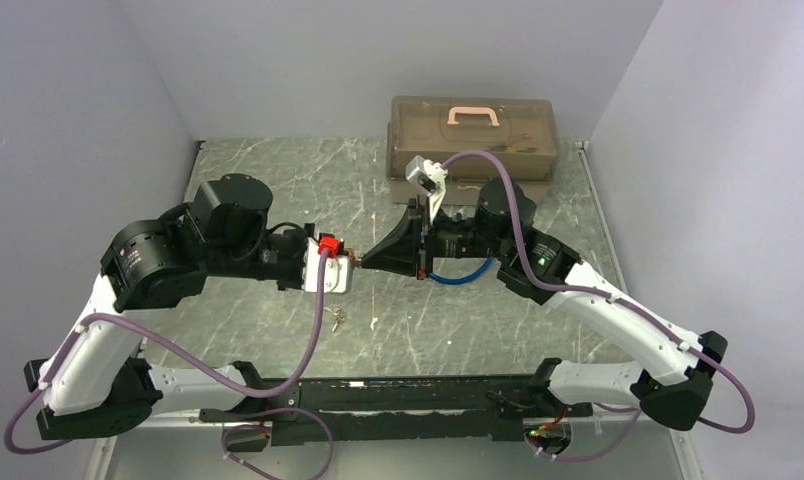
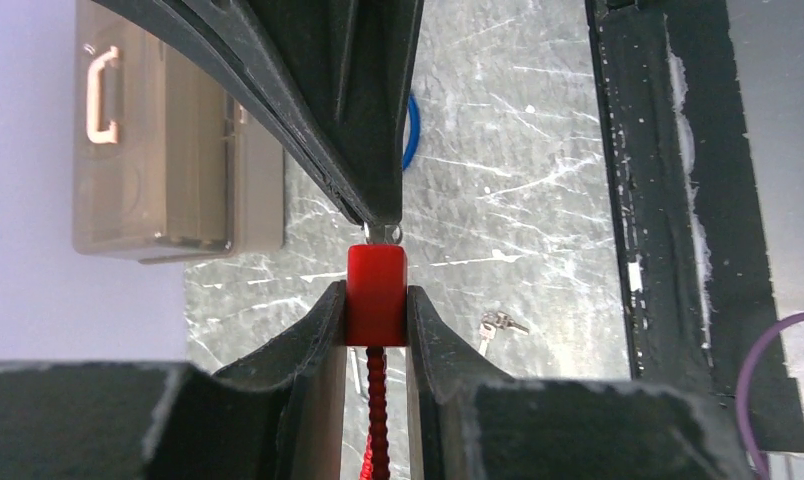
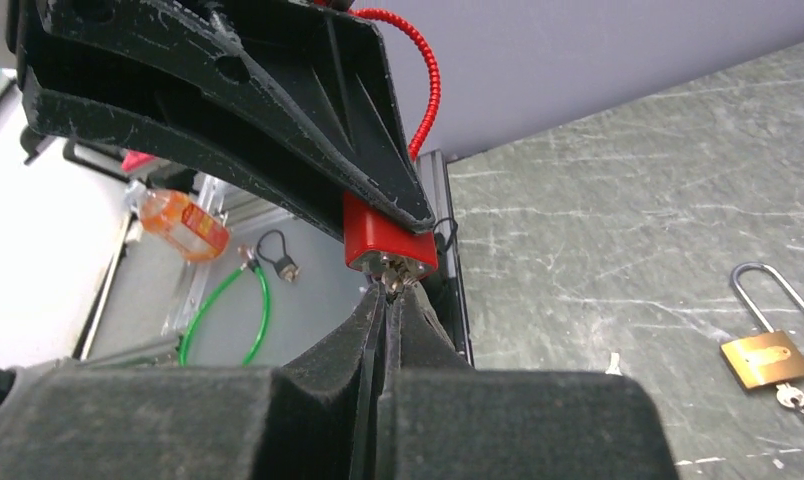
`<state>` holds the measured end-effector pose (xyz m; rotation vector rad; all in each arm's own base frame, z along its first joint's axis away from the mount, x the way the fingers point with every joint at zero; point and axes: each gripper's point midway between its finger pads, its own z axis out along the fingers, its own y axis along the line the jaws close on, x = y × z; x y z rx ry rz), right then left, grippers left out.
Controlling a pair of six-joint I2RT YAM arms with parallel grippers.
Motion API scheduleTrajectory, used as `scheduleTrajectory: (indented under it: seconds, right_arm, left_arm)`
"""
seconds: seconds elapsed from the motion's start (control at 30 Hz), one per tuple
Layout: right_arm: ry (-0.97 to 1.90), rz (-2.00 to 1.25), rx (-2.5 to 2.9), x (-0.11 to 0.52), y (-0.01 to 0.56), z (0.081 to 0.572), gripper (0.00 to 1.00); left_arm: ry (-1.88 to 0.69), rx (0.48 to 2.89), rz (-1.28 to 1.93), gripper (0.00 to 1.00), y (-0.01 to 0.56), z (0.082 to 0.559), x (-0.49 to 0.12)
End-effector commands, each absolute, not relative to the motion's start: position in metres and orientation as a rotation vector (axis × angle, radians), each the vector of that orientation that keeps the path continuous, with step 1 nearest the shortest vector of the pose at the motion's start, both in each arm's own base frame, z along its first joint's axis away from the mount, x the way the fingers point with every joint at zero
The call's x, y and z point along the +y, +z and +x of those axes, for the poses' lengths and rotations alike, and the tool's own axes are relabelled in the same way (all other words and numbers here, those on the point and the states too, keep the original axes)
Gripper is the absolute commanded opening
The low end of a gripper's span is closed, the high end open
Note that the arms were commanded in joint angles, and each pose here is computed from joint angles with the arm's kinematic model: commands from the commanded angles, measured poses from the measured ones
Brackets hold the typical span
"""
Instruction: Unlock with the key
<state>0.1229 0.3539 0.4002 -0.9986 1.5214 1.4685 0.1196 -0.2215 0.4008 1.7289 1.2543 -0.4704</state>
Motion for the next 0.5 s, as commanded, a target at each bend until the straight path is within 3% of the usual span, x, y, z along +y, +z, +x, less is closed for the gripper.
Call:
scheduleTrajectory:
  seconds: [0.0,0.47]
  right_arm:
    - [1.48,-0.792,1.494,0.361,0.411,0.147,0.0]
    - [1.699,-0.634,1.497,0.355,0.43,0.149,0.0]
  left_arm:
    - [-0.503,0.871,1.621,0.0,0.468,0.114,-0.262]
    - [-0.172,0.624,1.631,0.0,0.46,0.125,-0.254]
